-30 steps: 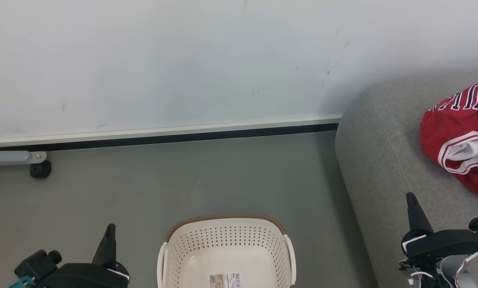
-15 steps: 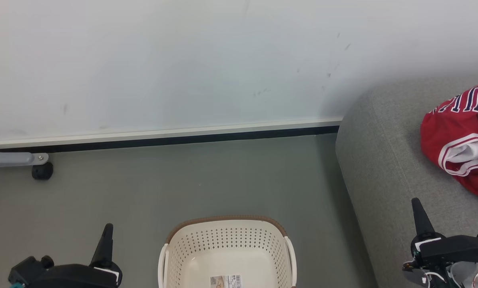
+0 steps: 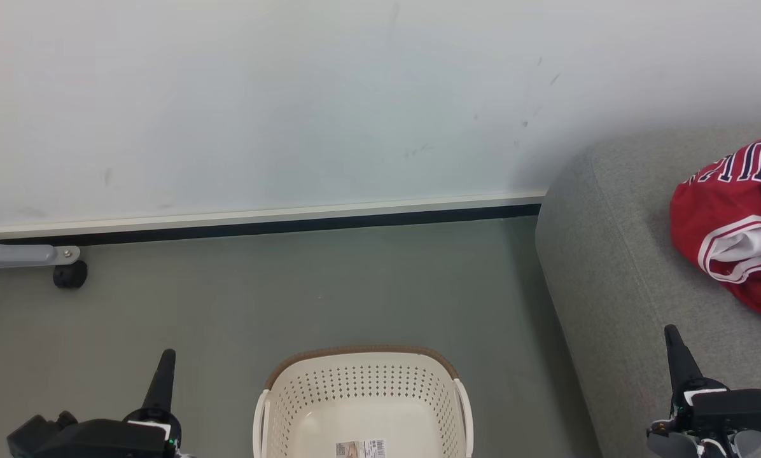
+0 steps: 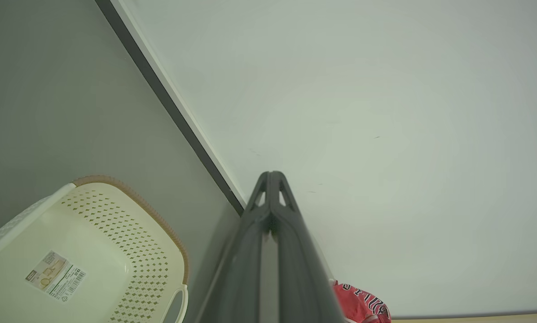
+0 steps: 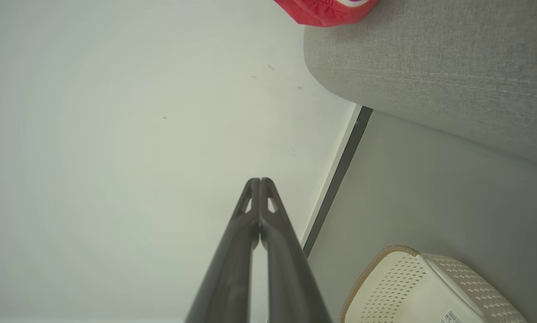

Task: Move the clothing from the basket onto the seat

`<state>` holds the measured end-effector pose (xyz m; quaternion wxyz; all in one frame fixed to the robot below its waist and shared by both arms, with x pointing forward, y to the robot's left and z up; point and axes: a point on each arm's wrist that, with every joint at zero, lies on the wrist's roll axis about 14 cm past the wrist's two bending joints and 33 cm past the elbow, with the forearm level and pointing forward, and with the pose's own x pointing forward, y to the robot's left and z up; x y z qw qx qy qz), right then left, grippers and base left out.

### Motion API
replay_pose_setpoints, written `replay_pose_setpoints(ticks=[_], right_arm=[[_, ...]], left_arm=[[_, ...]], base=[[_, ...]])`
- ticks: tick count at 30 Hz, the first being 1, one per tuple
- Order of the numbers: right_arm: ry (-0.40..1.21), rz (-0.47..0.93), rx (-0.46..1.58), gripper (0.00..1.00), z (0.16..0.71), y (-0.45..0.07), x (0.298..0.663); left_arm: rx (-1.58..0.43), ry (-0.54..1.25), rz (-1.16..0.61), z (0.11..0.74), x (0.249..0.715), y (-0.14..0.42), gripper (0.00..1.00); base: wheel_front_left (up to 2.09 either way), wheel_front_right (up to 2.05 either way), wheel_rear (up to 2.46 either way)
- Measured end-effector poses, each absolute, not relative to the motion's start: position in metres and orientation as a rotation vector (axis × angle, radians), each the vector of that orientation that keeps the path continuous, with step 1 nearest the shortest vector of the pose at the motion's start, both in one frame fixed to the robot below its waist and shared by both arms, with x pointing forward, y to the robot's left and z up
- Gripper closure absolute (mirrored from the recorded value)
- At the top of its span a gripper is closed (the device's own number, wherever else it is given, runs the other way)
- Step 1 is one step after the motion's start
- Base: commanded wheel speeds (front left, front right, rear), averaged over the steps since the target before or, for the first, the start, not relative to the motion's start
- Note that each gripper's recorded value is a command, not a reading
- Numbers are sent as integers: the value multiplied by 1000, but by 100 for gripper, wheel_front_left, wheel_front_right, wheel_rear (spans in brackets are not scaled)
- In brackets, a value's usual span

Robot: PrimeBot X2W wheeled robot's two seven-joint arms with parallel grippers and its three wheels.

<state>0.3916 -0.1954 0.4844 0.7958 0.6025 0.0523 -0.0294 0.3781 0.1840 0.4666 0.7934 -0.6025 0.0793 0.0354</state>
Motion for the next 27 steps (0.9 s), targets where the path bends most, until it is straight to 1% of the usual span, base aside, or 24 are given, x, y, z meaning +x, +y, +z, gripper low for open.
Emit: replay_pose_setpoints(ticks=[18, 27], right_arm=[[42, -68, 1565, 100, 488, -205, 385], [37, -67, 1571, 100, 488, -205, 385]], left_arm=[[-1552, 97, 58, 478, 378, 191, 100], [-1571, 87, 55, 479, 379, 191, 100]], base=[[0, 0, 0], [0, 0, 0]])
